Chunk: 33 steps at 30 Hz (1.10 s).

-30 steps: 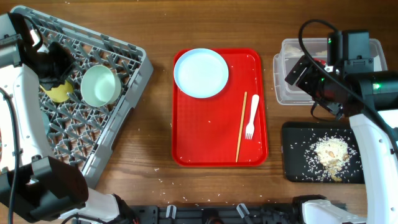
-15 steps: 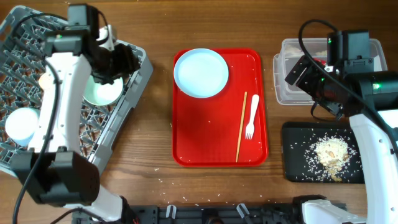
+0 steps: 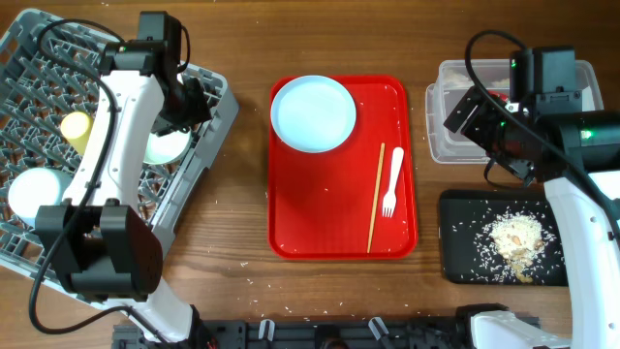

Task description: Sort waste into correct bins and load items into the dishwasher rack

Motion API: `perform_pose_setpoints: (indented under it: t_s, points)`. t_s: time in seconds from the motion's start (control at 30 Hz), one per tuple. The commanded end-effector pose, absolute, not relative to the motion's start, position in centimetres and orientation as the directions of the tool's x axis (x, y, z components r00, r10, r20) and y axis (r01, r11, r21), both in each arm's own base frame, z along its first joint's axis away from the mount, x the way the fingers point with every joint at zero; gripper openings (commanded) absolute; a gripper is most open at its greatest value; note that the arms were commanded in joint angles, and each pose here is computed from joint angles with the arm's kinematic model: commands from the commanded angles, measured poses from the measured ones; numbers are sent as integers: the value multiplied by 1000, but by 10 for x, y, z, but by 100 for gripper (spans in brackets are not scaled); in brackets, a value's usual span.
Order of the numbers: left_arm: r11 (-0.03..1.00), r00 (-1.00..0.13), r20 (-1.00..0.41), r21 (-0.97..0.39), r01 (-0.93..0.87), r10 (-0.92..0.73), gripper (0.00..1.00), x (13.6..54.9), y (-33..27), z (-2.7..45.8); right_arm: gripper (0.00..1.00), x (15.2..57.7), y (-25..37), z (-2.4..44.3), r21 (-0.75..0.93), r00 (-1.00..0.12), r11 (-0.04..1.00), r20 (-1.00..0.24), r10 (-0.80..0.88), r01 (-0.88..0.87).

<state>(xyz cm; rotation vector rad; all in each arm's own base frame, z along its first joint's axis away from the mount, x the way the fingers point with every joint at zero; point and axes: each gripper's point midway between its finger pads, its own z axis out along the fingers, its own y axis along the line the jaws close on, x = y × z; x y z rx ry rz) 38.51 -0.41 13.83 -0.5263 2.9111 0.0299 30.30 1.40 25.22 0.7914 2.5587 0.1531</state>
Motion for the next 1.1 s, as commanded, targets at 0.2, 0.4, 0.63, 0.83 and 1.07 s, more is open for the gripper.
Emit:
perform_pose_setpoints:
  t_s: [0.2,0.4,0.63,0.83,1.07]
  points:
    - [918,-913,-124,30,-396,-389,13,369,1,113,100,305,10,251,214,-733,833,-399,551,510]
    - [916,-909,-110,-70,-395,-401,4,371,-14,120,100,305,10,251,214,-733,833,-399,551,510]
    - [836,-879,-107,-381,-396,-465,4,374,-25,173,100,305,10,251,214,-733,833,-399,551,510]
    - [578,-869,-88,-778,-245,-486,4,376,-1,230,100,305,10,251,214,-733,833,-399,551,510]
    - [428,-767,-60,-856,-290,-639,4,367,75,228,100,305,10,251,214,-733,833,-399,551,510]
